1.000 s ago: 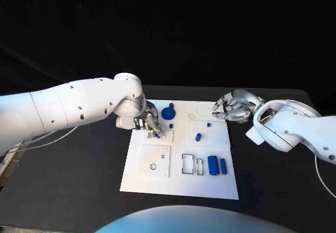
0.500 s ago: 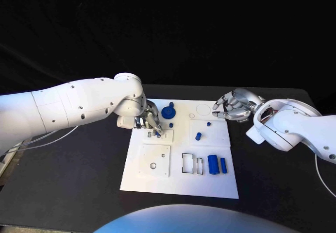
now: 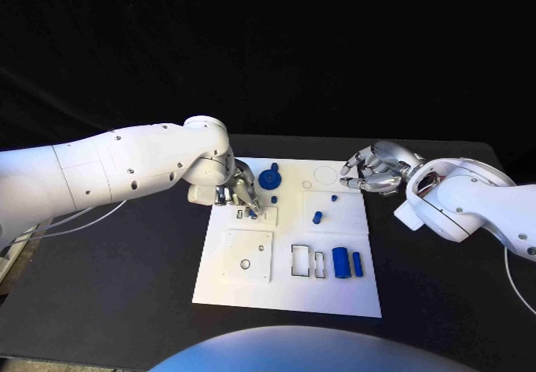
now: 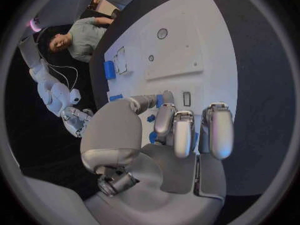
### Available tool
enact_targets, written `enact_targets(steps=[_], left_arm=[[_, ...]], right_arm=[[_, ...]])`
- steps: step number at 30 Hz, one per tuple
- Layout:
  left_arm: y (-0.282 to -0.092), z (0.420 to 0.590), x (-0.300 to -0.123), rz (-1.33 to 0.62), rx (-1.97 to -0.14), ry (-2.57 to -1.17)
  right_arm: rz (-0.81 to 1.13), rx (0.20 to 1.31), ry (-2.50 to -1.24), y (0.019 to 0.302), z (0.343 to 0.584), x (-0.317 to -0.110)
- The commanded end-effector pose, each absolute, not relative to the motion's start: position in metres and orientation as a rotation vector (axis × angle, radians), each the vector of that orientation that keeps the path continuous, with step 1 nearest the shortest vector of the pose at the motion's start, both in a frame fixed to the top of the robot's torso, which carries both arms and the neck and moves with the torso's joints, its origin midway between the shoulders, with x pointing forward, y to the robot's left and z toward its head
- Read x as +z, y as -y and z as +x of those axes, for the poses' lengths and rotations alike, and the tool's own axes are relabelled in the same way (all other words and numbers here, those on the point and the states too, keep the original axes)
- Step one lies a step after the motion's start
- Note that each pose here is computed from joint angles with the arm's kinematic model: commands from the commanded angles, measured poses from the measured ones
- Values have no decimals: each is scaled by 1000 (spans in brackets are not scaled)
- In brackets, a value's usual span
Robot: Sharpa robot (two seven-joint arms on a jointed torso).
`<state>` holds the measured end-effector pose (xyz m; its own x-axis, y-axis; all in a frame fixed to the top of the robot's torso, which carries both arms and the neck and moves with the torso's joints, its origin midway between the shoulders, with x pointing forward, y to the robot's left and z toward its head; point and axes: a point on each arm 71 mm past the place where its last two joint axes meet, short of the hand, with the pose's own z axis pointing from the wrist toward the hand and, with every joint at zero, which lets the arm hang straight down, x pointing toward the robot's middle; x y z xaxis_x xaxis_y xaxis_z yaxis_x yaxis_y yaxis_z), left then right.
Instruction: Assemble the parts on the task board
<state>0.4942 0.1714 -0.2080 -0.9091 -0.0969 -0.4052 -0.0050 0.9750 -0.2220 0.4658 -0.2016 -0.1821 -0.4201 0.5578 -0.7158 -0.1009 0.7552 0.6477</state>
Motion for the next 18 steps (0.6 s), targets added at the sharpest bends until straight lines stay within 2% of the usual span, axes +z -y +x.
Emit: enact_targets(steps=[1, 10, 18], left_arm=[[-170, 493, -209, -59, -303, -2717], [-170, 492, -210, -44, -297, -2721], [-170, 491, -210, -40, -296, -2724]], right_arm=[[332, 766, -1877, 200, 465, -182], [337, 774, -1865, 200, 466, -182], [373, 816, -1804, 201, 468, -178]])
